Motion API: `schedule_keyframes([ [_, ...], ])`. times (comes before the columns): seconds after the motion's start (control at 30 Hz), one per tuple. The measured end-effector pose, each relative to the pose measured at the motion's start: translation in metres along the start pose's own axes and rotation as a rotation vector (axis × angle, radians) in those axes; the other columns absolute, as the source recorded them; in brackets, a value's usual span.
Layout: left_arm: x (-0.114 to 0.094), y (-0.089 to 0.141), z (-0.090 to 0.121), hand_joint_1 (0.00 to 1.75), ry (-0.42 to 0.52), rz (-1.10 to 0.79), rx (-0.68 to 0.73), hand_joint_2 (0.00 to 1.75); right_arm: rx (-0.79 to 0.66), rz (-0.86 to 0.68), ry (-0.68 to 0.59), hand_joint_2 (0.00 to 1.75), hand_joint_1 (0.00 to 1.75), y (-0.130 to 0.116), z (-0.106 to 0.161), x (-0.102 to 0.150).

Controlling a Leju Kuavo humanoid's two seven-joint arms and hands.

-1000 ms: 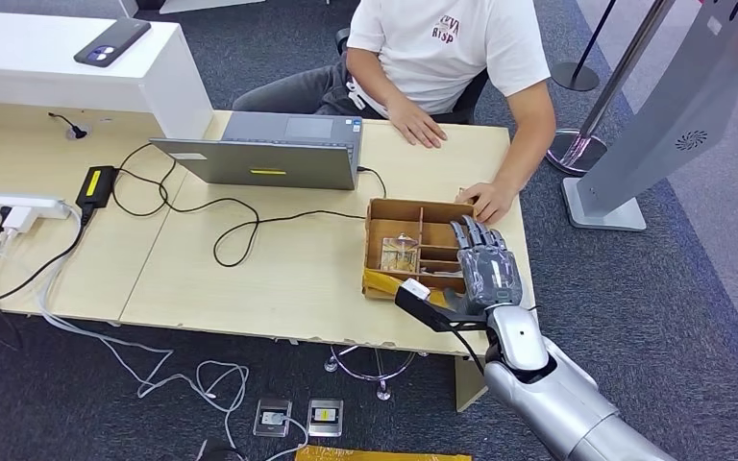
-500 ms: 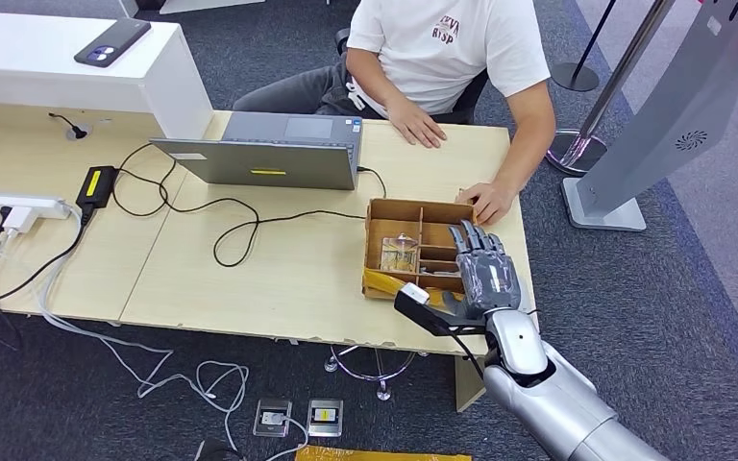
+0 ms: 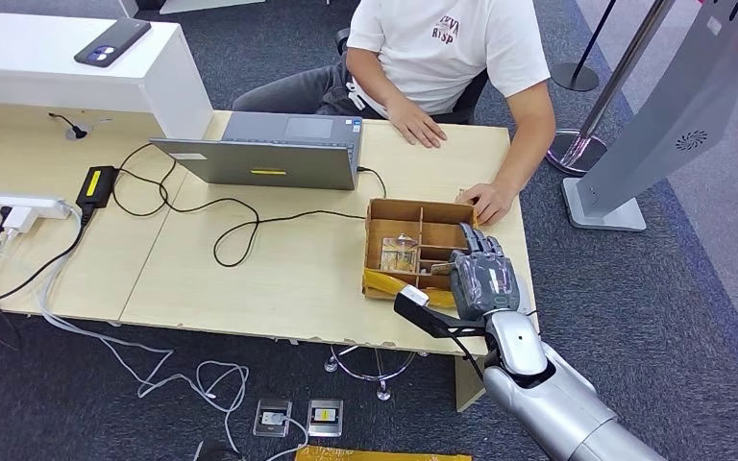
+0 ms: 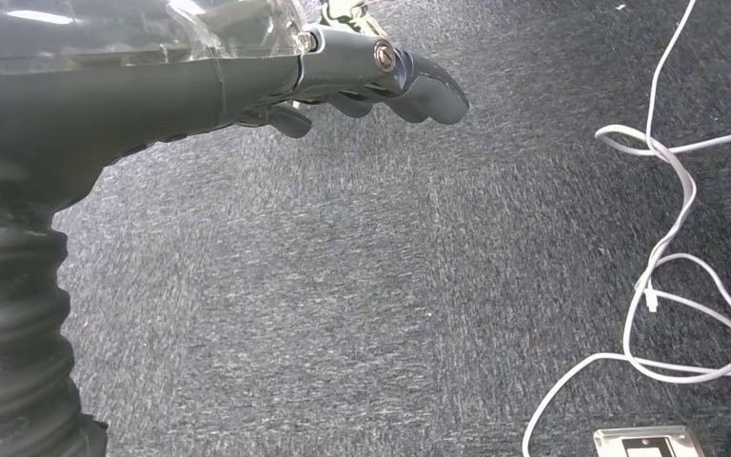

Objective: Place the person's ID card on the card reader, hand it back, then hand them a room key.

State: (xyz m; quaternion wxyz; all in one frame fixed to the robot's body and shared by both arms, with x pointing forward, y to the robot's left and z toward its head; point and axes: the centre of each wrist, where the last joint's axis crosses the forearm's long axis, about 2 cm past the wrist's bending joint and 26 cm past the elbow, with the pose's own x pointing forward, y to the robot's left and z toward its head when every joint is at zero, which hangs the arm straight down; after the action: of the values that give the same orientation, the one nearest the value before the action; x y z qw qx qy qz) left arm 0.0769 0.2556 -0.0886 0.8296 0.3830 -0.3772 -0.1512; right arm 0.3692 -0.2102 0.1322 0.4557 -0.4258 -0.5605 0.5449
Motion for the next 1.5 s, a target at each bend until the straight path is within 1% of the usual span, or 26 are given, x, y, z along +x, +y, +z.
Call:
schedule_keyframes([
  [0.77,0.0,0.0,0.0,0.0,0.003,0.003,0.002,1.75,-0.001,-0.01,-0.014,1.75,1.75,-0.001,-0.001,0.007],
  [0.93,0.0,0.0,0.0,0.0,0.004,0.003,0.002,1.75,-0.035,-0.011,-0.013,1.75,1.75,-0.003,-0.002,0.007],
  [1.1,0.0,0.0,0.0,0.0,-0.001,0.003,0.002,1.75,-0.103,0.001,-0.002,1.75,1.75,-0.017,-0.011,0.006],
  [1.3,0.0,0.0,0.0,0.0,-0.007,0.002,0.001,1.75,-0.196,0.008,0.027,1.75,1.75,-0.048,-0.027,0.002],
  [1.5,0.001,0.0,0.0,0.0,-0.008,0.002,0.006,1.75,-0.235,0.005,0.037,1.75,1.75,-0.062,-0.034,0.0],
])
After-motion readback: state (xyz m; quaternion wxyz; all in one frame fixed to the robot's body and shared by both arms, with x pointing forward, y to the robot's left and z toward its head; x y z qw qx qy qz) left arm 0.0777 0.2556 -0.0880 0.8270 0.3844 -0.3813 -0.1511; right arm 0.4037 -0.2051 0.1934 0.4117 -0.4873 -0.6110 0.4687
